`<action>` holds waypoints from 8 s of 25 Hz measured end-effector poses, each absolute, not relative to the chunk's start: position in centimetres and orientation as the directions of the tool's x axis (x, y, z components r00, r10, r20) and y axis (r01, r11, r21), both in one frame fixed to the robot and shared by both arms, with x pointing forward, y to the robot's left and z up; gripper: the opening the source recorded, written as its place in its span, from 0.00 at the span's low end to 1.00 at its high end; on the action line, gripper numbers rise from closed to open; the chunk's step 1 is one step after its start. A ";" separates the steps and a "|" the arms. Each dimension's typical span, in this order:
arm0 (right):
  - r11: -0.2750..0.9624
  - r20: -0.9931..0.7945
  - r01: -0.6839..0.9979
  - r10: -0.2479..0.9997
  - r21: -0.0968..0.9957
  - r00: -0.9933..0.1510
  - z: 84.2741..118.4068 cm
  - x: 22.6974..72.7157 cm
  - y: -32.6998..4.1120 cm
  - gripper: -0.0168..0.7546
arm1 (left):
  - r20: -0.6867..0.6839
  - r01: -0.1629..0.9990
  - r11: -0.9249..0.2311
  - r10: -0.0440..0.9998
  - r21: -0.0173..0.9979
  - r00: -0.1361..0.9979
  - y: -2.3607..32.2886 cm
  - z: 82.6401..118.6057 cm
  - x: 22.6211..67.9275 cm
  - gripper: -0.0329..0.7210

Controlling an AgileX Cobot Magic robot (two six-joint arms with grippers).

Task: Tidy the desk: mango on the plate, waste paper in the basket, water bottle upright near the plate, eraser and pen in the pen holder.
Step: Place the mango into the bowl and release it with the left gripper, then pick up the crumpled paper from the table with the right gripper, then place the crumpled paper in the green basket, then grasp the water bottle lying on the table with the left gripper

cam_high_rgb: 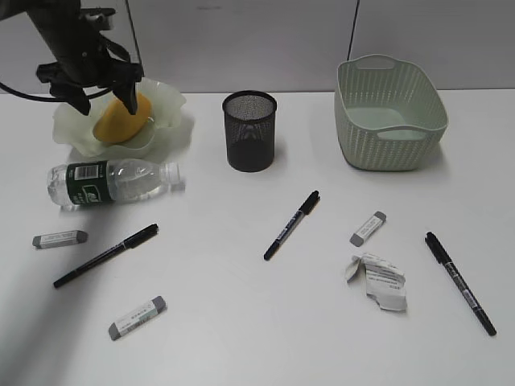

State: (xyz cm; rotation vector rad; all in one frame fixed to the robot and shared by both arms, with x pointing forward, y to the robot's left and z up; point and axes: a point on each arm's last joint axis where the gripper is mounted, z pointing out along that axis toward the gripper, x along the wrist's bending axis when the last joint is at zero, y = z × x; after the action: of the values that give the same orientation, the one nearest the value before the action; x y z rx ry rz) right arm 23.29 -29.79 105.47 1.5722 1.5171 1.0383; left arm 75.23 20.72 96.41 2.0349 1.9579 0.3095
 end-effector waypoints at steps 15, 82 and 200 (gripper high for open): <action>-0.062 0.073 0.430 0.997 0.901 -0.011 105.5 23.3 -29.8 0.57 | -0.114 0.906 -0.017 0.991 0.422 0.072 21.0 107.4 70.7 0.79; 0.248 0.053 0.865 0.952 0.435 -0.300 112.0 43.1 -23.9 0.69 | 0.004 0.431 -0.032 0.998 0.902 0.067 30.6 105.9 23.0 0.65; 0.058 0.074 0.840 0.990 0.540 -0.117 113.8 37.7 -28.0 0.65 | -0.017 0.434 -0.021 0.996 0.901 0.082 30.4 105.8 23.0 0.65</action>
State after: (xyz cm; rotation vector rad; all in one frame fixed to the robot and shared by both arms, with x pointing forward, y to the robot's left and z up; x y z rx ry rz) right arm 37.70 -28.02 113.80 1.8418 2.0264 0.6695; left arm 22.99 30.44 105.84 1.5707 1.4622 0.9002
